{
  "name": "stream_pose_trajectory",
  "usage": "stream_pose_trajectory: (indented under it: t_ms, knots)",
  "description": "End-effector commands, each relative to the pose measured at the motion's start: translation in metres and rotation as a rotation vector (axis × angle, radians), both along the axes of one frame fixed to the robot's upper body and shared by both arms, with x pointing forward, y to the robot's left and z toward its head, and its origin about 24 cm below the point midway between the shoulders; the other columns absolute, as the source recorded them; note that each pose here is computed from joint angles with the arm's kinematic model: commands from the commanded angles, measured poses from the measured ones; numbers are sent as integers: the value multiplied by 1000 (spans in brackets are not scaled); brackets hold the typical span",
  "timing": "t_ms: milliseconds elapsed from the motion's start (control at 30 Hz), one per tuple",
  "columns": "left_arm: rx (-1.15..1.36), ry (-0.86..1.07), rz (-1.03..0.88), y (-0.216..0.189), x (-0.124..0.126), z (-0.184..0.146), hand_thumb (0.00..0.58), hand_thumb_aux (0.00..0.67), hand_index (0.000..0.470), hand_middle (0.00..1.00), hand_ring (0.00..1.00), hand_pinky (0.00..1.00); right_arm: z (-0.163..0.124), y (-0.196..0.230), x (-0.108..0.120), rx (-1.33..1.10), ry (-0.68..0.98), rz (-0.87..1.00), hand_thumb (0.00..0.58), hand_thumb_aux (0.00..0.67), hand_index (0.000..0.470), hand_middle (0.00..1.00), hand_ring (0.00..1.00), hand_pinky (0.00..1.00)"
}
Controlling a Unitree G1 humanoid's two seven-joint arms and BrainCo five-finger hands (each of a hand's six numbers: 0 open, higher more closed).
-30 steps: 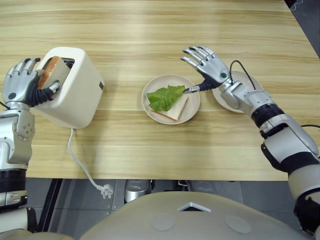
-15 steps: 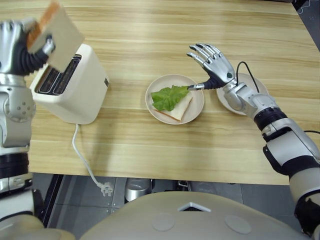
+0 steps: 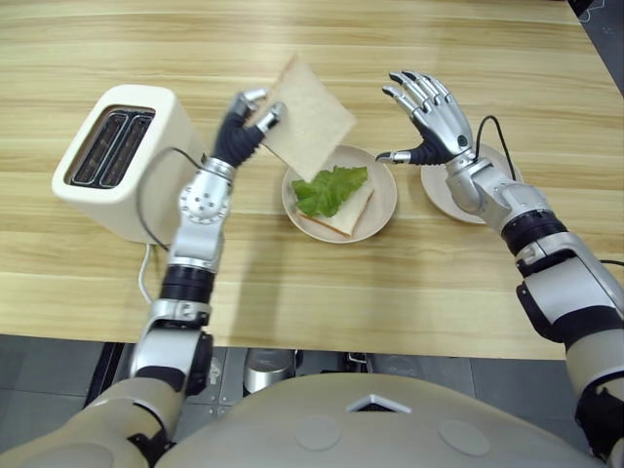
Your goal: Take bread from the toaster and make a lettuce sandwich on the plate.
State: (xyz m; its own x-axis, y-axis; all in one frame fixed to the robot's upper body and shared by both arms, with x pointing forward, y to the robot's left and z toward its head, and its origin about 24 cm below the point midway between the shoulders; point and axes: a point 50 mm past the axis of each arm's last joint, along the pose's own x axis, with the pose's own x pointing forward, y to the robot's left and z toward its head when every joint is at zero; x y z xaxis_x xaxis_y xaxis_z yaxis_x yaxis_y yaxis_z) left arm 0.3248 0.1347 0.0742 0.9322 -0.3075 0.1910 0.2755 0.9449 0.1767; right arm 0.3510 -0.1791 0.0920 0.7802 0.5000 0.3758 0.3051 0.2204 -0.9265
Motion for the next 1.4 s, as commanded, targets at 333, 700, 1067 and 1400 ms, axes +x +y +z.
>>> stream_pose_trajectory:
  t_ms: [333,700,1067,1400]
  knots:
    - [-236,344,-18,-45,2,-56,580,670,460,1000,1000,1000,-11,-15,-1,-31,39,-88,0,0,0,0,0,0]
    - [-77,341,-41,-39,-27,-73,580,670,460,1000,1000,1000,-5,-18,1,-31,16,-103,0,0,0,0,0,0]
    - [10,295,15,-32,-25,-73,580,670,460,1000,1000,1000,-20,17,-22,-166,74,217,0,0,0,0,0,0]
    - [-2,284,18,-37,-24,-76,580,670,460,1000,1000,1000,-37,42,-63,-299,252,482,0,0,0,0,0,0]
